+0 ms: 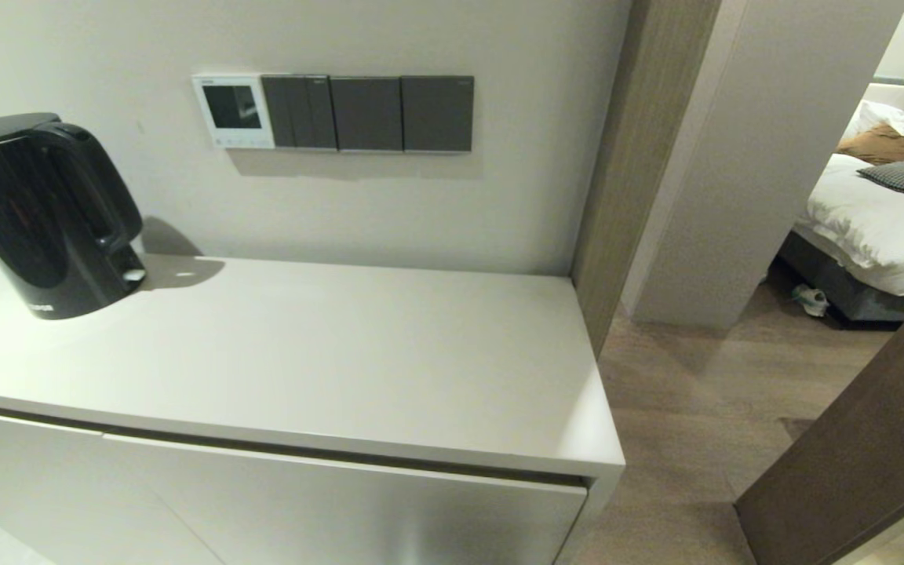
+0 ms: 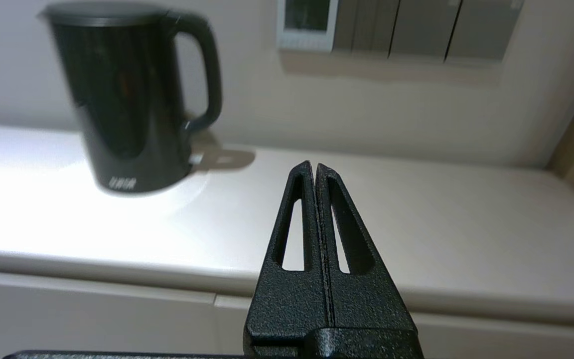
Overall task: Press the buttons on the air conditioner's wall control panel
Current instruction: Turn on the central air conditioner
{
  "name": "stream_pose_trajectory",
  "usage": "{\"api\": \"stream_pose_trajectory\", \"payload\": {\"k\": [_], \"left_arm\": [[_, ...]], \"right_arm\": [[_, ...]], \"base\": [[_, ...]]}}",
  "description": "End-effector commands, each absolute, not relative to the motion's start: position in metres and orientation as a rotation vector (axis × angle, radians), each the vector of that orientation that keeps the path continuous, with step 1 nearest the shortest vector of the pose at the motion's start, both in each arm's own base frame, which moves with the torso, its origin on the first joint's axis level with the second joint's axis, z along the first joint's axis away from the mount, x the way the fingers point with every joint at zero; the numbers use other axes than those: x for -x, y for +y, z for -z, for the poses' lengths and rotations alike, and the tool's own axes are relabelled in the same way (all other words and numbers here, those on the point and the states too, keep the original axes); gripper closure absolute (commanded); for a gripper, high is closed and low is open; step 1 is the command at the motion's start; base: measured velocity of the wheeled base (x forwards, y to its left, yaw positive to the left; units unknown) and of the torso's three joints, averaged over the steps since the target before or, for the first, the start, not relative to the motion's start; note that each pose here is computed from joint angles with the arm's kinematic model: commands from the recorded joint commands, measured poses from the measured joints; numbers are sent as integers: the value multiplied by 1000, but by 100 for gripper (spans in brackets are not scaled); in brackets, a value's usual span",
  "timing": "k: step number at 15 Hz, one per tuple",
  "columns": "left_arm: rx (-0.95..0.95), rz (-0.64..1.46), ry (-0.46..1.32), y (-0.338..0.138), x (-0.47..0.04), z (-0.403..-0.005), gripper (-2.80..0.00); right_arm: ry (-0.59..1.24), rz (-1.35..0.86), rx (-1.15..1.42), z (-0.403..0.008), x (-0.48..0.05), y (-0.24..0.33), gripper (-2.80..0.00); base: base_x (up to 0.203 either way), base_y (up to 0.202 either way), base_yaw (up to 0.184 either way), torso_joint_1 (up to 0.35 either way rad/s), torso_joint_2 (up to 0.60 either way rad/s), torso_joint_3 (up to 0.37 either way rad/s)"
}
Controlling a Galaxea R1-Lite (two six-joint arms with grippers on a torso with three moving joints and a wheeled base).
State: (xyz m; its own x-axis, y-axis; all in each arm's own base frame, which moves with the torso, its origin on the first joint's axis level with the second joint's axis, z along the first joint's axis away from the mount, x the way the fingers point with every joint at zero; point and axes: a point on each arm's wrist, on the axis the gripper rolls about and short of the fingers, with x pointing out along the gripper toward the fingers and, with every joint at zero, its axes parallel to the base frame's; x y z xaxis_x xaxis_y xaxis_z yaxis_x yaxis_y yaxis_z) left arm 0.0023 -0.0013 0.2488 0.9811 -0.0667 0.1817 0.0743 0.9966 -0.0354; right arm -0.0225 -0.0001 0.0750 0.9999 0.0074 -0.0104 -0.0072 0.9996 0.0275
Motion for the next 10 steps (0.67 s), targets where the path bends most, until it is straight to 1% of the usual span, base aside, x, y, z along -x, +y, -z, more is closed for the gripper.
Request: {"api": "stream_pose_trajectory", "payload": {"k": [1, 4, 7, 10], "left_arm": [[54, 93, -83, -2, -63, -272, 0], [95, 117, -54, -4, -125, -287, 0], [136, 140, -70, -5, -187, -299, 0], [155, 179, -71, -12, -236, -305, 0]], "right_arm": [[14, -7, -28, -75, 22, 0, 0], [14, -7, -28, -75, 22, 0, 0], [14, -7, -28, -75, 22, 0, 0], [14, -9, -28, -75, 22, 0, 0]], "base": [[0, 0, 0, 0, 0, 0], [0, 0, 0, 0, 0, 0], [0, 0, 0, 0, 0, 0], [0, 0, 0, 0, 0, 0]]}}
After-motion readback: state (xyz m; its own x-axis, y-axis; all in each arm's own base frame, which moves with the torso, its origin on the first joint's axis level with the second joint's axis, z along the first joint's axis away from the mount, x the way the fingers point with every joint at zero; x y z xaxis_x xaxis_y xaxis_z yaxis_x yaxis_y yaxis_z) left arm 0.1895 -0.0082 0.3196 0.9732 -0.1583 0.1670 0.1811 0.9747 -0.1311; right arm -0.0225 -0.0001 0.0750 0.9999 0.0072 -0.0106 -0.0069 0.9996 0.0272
